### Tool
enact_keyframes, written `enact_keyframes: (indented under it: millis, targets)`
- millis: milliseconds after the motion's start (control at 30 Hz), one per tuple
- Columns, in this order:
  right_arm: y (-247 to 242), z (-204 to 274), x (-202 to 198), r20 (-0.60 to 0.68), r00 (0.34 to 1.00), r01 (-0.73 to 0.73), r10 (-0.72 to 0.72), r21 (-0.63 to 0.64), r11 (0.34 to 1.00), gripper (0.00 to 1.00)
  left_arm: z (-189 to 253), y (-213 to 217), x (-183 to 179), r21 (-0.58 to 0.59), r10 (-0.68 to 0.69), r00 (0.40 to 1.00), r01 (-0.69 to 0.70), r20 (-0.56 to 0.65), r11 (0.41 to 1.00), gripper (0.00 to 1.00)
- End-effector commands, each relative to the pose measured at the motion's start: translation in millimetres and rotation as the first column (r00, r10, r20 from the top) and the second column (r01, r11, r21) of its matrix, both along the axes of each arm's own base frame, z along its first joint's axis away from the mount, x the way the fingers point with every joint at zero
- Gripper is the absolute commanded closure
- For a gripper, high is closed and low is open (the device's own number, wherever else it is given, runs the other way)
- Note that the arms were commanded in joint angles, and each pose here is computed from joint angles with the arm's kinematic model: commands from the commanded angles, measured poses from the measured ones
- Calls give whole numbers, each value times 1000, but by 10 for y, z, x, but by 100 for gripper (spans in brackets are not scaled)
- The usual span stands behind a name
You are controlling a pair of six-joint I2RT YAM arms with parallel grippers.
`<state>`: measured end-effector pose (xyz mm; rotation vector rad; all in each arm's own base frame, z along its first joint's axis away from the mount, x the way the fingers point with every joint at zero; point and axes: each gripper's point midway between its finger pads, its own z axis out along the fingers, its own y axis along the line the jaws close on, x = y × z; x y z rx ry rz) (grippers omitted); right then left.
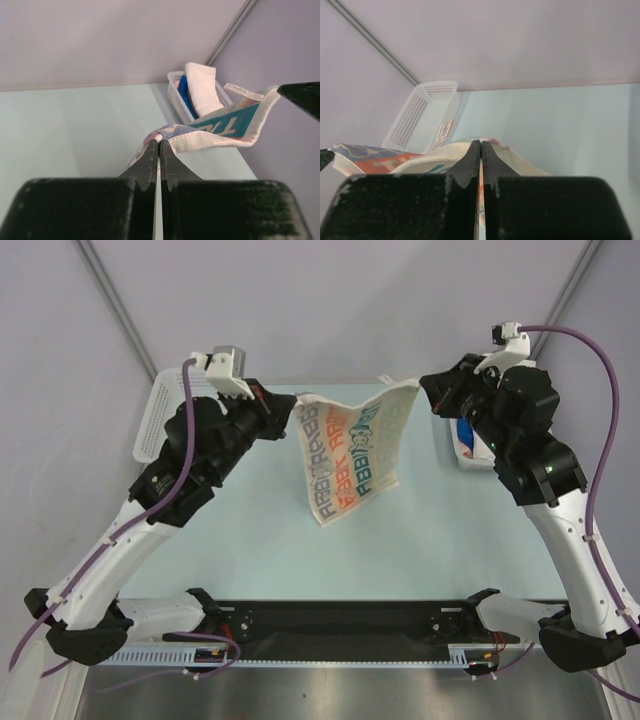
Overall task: Fold and stack the towels
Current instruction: Move the towel to the center of the board
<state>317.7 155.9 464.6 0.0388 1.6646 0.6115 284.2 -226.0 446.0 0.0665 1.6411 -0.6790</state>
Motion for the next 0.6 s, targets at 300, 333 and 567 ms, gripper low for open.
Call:
enact_keyframes:
  millis: [300, 333, 567]
  targets:
    - [-90, 964, -498, 265, 963, -76, 53, 77, 994, 100, 952, 216, -366, -108, -53, 972, 79, 229, 991, 100]
    - [-92, 969, -526, 265, 963, -80, 55, 83, 993, 100, 976, 213, -421, -117, -72, 969, 102, 237, 988, 100]
    - [-135, 1016, -941, 307, 944, -158, 118, 110, 981, 100, 987, 345, -751, -152, -131, 953, 177, 272, 972, 100]
